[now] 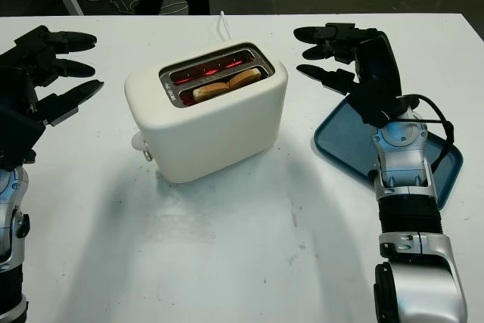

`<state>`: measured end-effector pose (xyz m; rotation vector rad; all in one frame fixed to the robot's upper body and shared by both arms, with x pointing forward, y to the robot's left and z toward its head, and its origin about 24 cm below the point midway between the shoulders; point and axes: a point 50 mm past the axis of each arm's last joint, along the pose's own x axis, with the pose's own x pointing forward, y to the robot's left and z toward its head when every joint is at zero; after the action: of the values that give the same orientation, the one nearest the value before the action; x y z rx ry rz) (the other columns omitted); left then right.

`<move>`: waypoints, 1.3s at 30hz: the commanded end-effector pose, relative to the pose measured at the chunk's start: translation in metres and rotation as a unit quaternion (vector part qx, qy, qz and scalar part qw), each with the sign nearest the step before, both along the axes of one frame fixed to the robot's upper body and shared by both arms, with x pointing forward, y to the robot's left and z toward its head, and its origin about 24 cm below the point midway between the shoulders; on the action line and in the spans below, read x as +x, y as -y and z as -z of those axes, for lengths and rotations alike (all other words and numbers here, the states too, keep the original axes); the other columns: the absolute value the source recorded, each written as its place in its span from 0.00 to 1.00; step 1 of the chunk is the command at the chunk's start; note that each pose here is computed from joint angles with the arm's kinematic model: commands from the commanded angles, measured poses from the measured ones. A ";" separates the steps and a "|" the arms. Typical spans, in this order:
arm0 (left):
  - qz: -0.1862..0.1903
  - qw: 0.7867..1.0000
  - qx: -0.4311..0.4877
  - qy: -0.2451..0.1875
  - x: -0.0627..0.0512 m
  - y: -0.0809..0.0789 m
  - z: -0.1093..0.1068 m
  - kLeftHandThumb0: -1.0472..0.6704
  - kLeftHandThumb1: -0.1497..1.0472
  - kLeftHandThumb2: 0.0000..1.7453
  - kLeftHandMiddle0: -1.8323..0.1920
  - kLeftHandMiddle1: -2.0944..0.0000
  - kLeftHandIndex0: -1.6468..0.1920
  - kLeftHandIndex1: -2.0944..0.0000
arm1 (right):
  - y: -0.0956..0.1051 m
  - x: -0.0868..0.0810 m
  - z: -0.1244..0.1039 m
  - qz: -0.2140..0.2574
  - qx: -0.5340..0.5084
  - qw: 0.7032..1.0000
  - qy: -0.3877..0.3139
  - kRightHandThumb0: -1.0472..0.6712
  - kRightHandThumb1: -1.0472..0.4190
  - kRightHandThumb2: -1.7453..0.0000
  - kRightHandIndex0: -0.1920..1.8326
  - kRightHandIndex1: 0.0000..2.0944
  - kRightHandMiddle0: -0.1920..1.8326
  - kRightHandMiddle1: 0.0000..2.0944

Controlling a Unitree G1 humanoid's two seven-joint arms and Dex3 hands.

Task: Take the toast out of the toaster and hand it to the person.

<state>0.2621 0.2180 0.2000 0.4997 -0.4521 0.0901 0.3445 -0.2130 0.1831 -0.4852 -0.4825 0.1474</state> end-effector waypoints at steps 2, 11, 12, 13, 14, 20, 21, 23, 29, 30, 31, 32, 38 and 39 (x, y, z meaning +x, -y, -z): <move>-0.007 1.000 -0.002 -0.003 -0.003 -0.001 0.000 0.54 0.89 0.02 0.68 0.53 0.63 0.71 | -0.002 0.000 -0.006 -0.002 0.001 1.000 0.006 0.52 0.17 1.00 0.46 0.31 0.56 0.00; -0.006 1.000 -0.003 -0.003 -0.004 0.000 -0.001 0.54 0.89 0.02 0.68 0.53 0.62 0.71 | -0.003 -0.001 -0.006 -0.002 -0.001 1.000 0.004 0.53 0.17 1.00 0.45 0.31 0.56 0.00; -0.006 1.000 0.001 -0.001 -0.004 0.000 -0.001 0.54 0.89 0.02 0.68 0.53 0.62 0.71 | -0.003 -0.001 -0.006 -0.001 -0.004 1.000 0.005 0.53 0.17 1.00 0.45 0.31 0.56 0.00; -0.006 1.000 0.005 0.000 -0.004 0.000 -0.001 0.55 0.89 0.02 0.67 0.53 0.62 0.71 | -0.003 -0.001 -0.006 0.000 -0.006 1.000 0.006 0.52 0.17 1.00 0.45 0.31 0.56 0.00; -0.006 1.000 0.005 0.000 -0.004 0.000 -0.001 0.55 0.89 0.02 0.67 0.53 0.62 0.71 | -0.003 -0.001 -0.006 0.000 -0.006 1.000 0.005 0.52 0.17 1.00 0.45 0.31 0.56 0.00; -0.006 1.000 0.007 -0.002 -0.004 -0.001 -0.001 0.55 0.89 0.02 0.67 0.53 0.62 0.72 | -0.004 -0.001 -0.006 -0.005 0.005 1.000 0.002 0.55 0.17 1.00 0.45 0.32 0.56 0.00; -0.006 1.000 0.005 -0.001 -0.003 -0.001 -0.001 0.55 0.89 0.02 0.67 0.53 0.62 0.72 | -0.004 -0.001 -0.006 -0.005 0.005 1.000 0.002 0.54 0.17 1.00 0.45 0.32 0.56 0.00; -0.005 1.000 -0.002 -0.001 -0.003 -0.001 0.000 0.55 0.89 0.02 0.67 0.53 0.62 0.72 | -0.005 -0.001 -0.007 -0.005 0.002 1.000 0.004 0.54 0.17 1.00 0.45 0.32 0.56 0.00; -0.004 1.000 0.002 0.000 -0.003 -0.001 0.000 0.55 0.89 0.02 0.67 0.53 0.62 0.72 | -0.005 -0.001 -0.007 -0.007 0.008 1.000 0.002 0.54 0.17 1.00 0.45 0.33 0.56 0.00; -0.003 1.000 0.001 0.001 -0.003 -0.001 0.000 0.55 0.89 0.02 0.67 0.53 0.61 0.72 | -0.005 -0.001 -0.007 -0.006 0.006 1.000 0.003 0.53 0.17 1.00 0.45 0.33 0.56 0.00; -0.004 1.000 0.002 0.001 -0.003 -0.001 0.000 0.55 0.89 0.02 0.67 0.53 0.61 0.72 | -0.005 -0.001 -0.007 -0.006 0.006 1.000 0.003 0.53 0.17 1.00 0.45 0.33 0.56 0.00; -0.004 1.000 0.002 0.000 -0.003 -0.001 0.000 0.55 0.89 0.02 0.67 0.53 0.61 0.72 | -0.005 -0.001 -0.007 -0.006 0.005 1.000 0.003 0.53 0.17 1.00 0.45 0.33 0.56 0.00; -0.002 1.000 -0.004 -0.002 -0.003 0.000 0.000 0.55 0.89 0.02 0.67 0.53 0.62 0.72 | -0.005 -0.001 -0.007 -0.008 0.005 1.000 0.003 0.55 0.17 1.00 0.45 0.34 0.56 0.00; -0.001 1.000 -0.006 -0.003 -0.003 0.000 0.000 0.55 0.89 0.02 0.67 0.53 0.61 0.72 | -0.005 -0.001 -0.008 -0.008 0.005 1.000 0.003 0.55 0.17 1.00 0.45 0.34 0.56 0.00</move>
<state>0.2608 0.2173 0.2009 0.4908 -0.4472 0.0913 0.3440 -0.2095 0.1865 -0.4868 -0.4830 0.1570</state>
